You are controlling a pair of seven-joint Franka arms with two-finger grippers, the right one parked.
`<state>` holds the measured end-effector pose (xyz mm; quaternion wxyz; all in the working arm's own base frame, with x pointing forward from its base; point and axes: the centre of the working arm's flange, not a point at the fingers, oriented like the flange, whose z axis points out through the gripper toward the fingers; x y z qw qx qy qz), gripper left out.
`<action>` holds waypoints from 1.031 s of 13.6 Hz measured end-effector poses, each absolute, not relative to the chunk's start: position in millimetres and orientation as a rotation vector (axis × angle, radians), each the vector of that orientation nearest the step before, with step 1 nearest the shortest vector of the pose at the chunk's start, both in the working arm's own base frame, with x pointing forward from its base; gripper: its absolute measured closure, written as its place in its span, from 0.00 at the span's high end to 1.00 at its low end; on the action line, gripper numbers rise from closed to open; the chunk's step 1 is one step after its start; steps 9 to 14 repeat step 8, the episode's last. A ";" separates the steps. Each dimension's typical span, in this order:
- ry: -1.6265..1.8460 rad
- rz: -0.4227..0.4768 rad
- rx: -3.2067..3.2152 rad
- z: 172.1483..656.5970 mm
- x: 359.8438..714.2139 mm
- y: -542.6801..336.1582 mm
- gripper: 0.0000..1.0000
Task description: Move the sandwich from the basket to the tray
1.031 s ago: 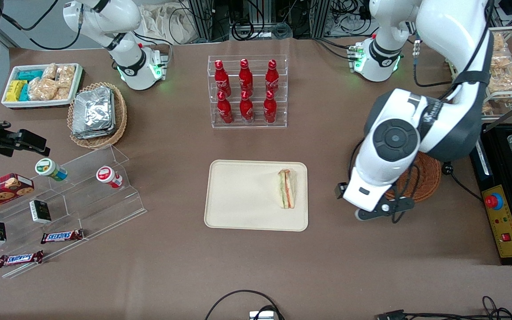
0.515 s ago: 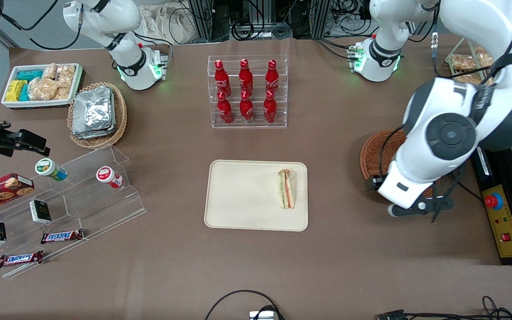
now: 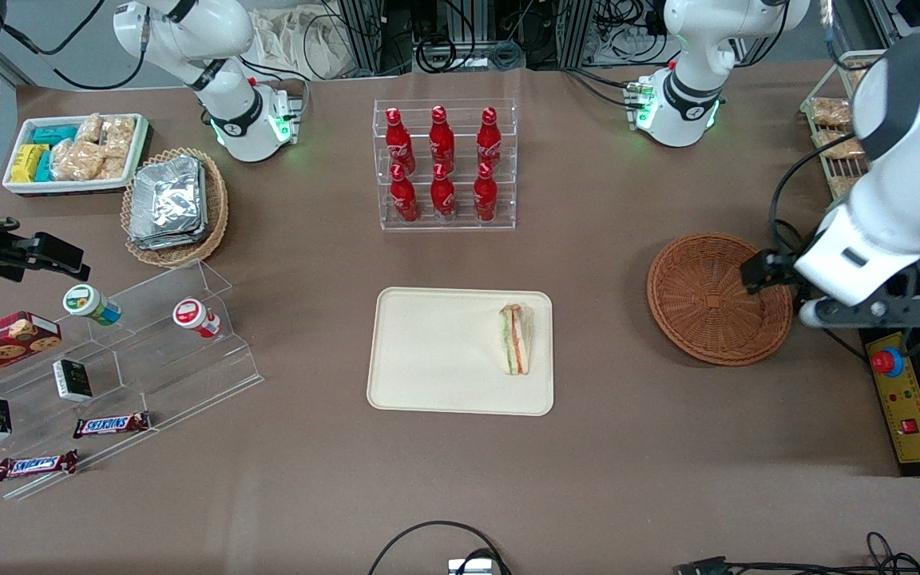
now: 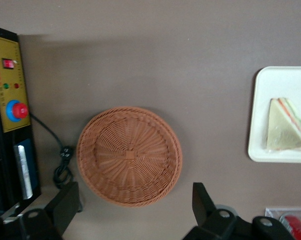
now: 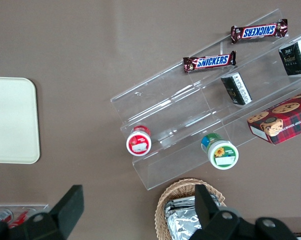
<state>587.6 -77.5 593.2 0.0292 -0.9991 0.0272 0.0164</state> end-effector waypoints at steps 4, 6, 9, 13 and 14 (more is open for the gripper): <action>0.137 0.002 -3.070 637.9 547.1 -41.6 1.00; 0.145 -0.013 -3.068 649.9 534.9 -39.3 1.00; 0.150 -0.005 -3.069 652.4 529.3 -40.2 1.00; 0.150 -0.005 -3.069 652.4 529.3 -40.2 1.00; 0.150 -0.005 -3.069 652.4 529.3 -40.2 1.00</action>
